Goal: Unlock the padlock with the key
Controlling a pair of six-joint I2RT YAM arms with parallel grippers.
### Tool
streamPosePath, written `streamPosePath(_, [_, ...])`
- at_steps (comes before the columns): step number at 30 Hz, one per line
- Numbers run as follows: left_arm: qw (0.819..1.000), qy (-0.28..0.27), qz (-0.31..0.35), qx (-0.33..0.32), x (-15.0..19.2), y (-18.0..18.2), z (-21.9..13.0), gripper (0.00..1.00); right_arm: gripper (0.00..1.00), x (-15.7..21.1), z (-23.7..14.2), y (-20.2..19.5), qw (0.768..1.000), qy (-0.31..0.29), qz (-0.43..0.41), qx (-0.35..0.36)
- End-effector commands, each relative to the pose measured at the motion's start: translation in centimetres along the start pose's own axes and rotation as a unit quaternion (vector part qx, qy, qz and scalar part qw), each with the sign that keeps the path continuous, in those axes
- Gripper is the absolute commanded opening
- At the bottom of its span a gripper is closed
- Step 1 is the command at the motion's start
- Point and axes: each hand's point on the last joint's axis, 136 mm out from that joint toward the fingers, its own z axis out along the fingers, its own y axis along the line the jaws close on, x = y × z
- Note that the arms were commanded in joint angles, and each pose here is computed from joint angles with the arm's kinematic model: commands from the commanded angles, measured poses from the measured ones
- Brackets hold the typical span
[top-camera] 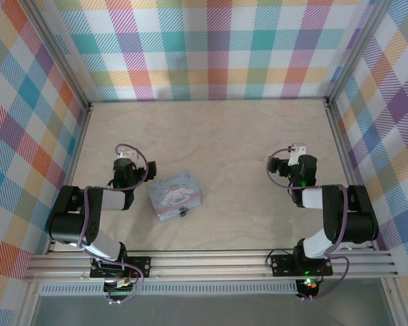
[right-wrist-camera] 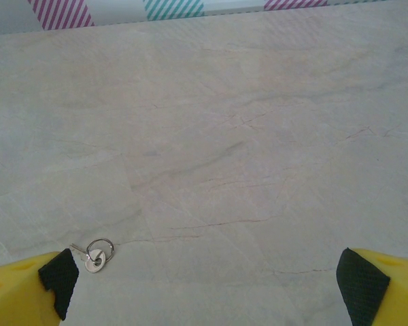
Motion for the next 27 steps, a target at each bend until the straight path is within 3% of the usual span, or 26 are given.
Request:
streamPosePath(1, [0.999,-0.041,-0.004,-0.007,-4.1,0.5,-1.6,1.00,1.00,-2.4,-1.2,-0.1,1.000,-0.030,0.006,0.006])
streamPosePath(8, [0.993,-0.102,-0.053,-0.031,-9.0,1.4,-6.6,1.00,1.00,-3.7,-3.5,-0.2,0.999,0.033,0.028,0.022])
streamPosePath(15, [0.982,-0.077,-0.166,-0.040,-11.0,1.9,-11.6,1.00,1.00,-3.4,-6.5,1.2,0.985,0.153,0.084,0.007])
streamPosePath(20, [0.974,-0.049,-0.219,0.027,-11.3,-0.4,-14.1,1.00,1.00,-3.4,-8.5,2.4,0.969,0.217,0.117,-0.009])
streamPosePath(27, [0.959,0.014,-0.250,0.129,-11.2,-4.3,-15.1,1.00,1.00,-3.8,-9.9,3.7,0.954,0.258,0.150,-0.029])
